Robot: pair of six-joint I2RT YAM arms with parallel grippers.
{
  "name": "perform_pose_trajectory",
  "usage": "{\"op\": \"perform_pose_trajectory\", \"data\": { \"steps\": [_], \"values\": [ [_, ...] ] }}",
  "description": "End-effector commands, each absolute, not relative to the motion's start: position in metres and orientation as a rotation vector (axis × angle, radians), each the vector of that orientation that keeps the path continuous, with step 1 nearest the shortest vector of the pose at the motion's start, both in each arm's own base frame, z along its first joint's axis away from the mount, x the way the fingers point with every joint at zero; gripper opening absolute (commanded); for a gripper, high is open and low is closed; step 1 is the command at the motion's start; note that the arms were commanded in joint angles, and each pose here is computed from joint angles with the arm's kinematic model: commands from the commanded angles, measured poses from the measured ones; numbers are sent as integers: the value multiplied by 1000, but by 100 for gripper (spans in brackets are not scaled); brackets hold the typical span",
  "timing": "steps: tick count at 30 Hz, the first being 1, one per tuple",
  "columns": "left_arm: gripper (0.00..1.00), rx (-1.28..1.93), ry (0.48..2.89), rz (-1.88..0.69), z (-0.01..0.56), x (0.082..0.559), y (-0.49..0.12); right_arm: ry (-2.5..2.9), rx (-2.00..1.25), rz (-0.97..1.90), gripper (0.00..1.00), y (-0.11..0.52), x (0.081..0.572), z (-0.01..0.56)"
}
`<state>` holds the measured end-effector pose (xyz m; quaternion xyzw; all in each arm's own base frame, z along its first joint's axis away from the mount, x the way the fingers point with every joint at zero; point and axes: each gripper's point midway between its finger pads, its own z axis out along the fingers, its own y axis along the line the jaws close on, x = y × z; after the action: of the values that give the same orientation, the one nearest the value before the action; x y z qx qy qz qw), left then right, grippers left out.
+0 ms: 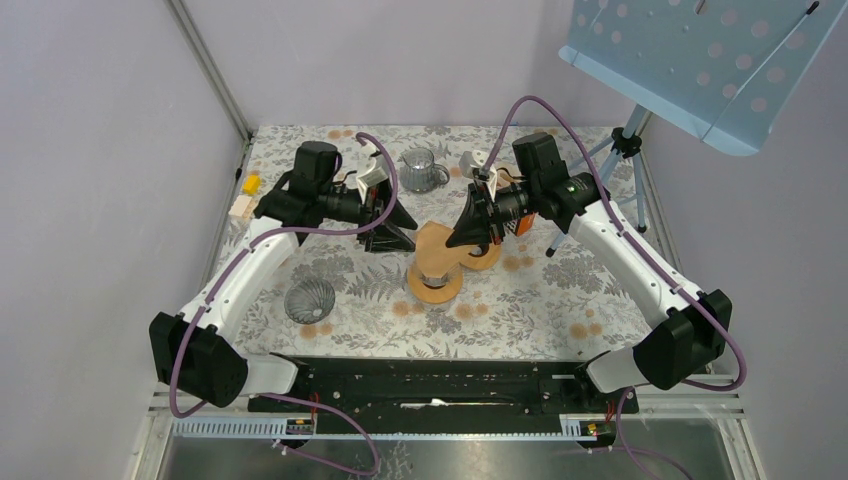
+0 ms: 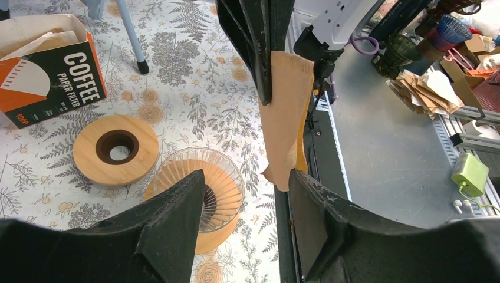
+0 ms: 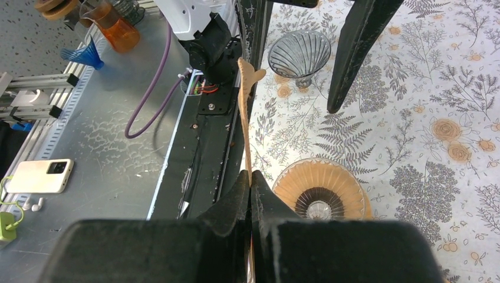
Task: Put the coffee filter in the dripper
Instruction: Place the coffee filter in the coffee dripper.
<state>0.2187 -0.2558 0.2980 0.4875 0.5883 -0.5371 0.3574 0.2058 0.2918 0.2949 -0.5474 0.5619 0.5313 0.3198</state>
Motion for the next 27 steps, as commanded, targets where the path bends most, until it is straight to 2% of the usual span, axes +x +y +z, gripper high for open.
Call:
{"op": "perform_pose_trajectory", "data": {
  "steps": [1, 27],
  "values": [
    [58, 1306, 1422, -1382, 310, 214, -260, 1393, -1452, 1402, 0, 296, 206, 316],
    [61, 1315, 1408, -1332, 314, 210, -257, 1425, -1458, 1325, 0, 292, 211, 309]
  ]
}}
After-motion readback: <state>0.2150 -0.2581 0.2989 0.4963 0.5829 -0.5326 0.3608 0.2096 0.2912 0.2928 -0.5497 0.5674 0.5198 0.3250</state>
